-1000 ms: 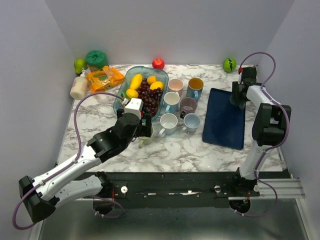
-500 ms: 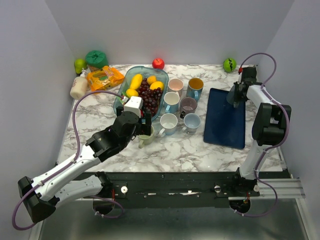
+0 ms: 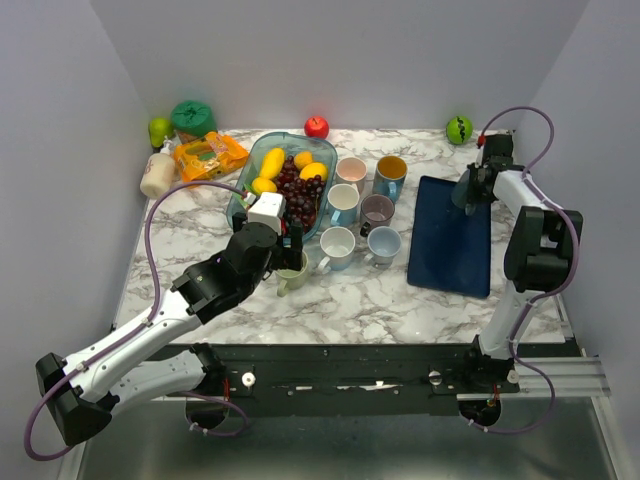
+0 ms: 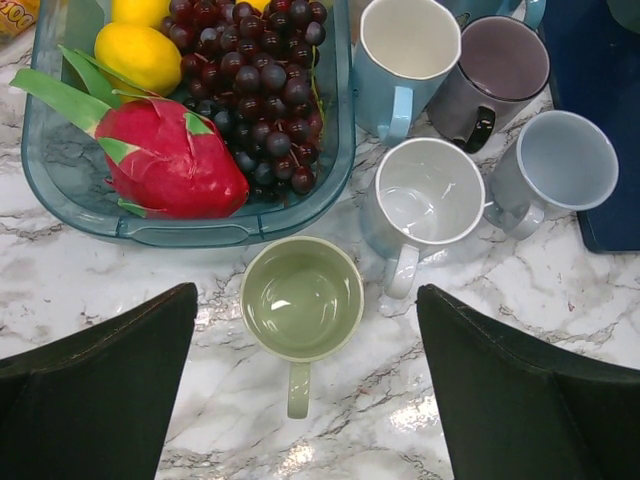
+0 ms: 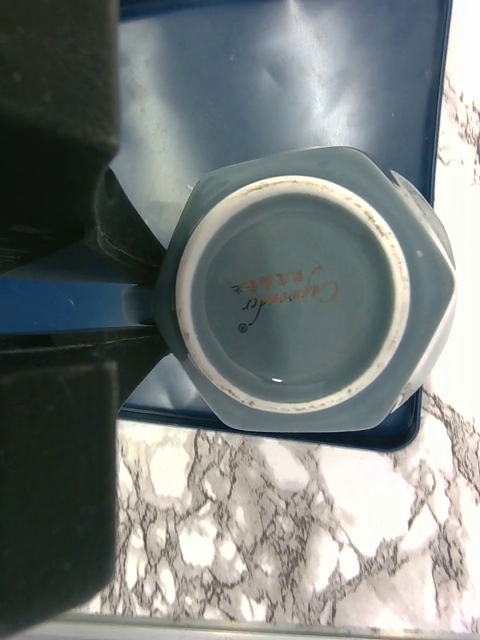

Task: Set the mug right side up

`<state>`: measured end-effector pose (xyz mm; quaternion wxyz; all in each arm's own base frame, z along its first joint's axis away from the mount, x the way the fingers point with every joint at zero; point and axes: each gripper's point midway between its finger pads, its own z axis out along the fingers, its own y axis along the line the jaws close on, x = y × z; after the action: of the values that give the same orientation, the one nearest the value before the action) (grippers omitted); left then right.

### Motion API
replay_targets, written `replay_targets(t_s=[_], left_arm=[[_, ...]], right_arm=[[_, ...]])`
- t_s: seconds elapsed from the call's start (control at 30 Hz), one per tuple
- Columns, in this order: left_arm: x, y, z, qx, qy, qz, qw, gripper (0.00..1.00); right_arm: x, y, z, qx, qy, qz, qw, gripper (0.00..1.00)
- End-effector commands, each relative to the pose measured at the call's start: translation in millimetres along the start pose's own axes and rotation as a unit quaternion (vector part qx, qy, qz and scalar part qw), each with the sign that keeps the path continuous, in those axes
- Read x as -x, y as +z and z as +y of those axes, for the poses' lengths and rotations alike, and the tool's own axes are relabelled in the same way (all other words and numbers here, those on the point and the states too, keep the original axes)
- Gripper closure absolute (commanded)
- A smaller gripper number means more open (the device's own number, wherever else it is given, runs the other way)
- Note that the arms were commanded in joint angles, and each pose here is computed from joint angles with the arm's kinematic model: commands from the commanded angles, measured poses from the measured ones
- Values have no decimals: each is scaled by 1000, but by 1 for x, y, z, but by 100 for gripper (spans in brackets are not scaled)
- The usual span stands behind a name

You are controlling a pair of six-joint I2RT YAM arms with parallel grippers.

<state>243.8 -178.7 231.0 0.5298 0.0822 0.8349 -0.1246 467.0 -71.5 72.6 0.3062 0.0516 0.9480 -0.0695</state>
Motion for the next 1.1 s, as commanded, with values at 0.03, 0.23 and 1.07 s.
replay_targets(t_s=[0.03,0.23,1.07], left_arm=[[17,-3,-8,-18,-10,-20,1000,1],[21,-2,-17,-40,-11,-21,999,1],[161,-65,-185,-435,-124,-100,886,1]], right_arm=[[16,-39,16,47,41,-42,997,99],[29,-87,36,110,75,-85,987,99],[38,-473,135,573,178,-348,720,99]])
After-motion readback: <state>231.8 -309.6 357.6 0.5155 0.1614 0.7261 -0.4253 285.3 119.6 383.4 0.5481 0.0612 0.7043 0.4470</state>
